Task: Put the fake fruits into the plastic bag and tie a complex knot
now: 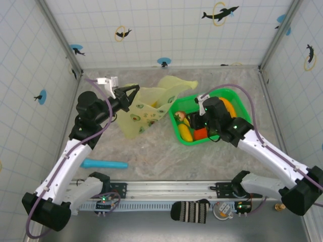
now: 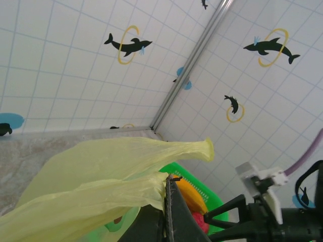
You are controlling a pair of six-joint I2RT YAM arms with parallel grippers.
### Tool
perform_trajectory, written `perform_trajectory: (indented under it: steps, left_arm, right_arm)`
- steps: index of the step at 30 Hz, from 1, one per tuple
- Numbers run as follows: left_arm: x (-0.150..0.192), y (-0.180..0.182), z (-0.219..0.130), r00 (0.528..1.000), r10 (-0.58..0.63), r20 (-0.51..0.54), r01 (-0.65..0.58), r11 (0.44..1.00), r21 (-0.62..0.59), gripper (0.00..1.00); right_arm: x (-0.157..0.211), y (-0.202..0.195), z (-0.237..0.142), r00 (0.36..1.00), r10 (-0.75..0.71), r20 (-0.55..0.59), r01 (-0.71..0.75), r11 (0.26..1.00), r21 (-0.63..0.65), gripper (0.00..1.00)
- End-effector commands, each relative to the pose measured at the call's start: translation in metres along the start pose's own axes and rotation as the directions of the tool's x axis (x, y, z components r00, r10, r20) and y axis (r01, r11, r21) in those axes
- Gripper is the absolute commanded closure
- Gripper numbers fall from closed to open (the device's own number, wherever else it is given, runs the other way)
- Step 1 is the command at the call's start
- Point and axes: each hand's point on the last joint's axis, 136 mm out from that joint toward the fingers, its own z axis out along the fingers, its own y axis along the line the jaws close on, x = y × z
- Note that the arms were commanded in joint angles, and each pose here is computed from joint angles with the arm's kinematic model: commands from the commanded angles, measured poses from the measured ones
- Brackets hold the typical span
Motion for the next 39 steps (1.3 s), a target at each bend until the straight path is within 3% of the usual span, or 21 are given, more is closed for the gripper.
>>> perform_trajectory:
  steps: [1, 4, 8, 11, 18, 29, 39]
  left_arm:
    - [0.002, -0.003, 0.003, 1.0, -0.014, -0.013, 0.014, 1.0, 0.017, 1.0]
    - [0.003, 0.0, 0.006, 0.999, -0.045, -0.022, 0.045, 0.999, 0.007, 1.0]
    - [0.006, 0.005, 0.007, 0.996, -0.085, -0.025, 0.085, 0.996, -0.009, 1.0]
    - [0.013, 0.011, 0.01, 0.99, -0.131, -0.048, 0.129, 0.991, -0.029, 1.0]
    - [0.025, 0.025, 0.015, 0.978, -0.192, -0.079, 0.185, 0.979, -0.085, 1.0]
    - [0.018, 0.025, 0.027, 0.981, -0.162, -0.111, 0.153, 0.985, -0.082, 1.0]
    - [0.011, 0.007, 0.014, 0.999, -0.042, -0.032, 0.042, 0.999, 0.016, 1.0]
  right_arm:
    - [0.016, -0.037, 0.003, 0.989, 0.111, -0.094, -0.092, 0.978, 0.19, 0.36]
    - [0.029, -0.043, 0.014, 0.975, 0.173, -0.136, -0.134, 0.957, 0.259, 0.34]
    - [0.035, -0.036, 0.024, 0.981, 0.161, -0.107, -0.132, 0.961, 0.243, 0.3]
    - [0.04, -0.051, 0.03, 0.97, 0.2, -0.141, -0.153, 0.946, 0.286, 0.2]
    - [0.07, -0.048, 0.049, 0.938, 0.233, -0.256, -0.176, 0.958, 0.227, 0.06]
    - [0.108, -0.068, 0.072, 0.891, 0.275, -0.361, -0.172, 0.941, 0.292, 0.1]
    - [0.122, -0.067, 0.082, 0.85, 0.247, -0.466, -0.115, 0.949, 0.295, 0.2]
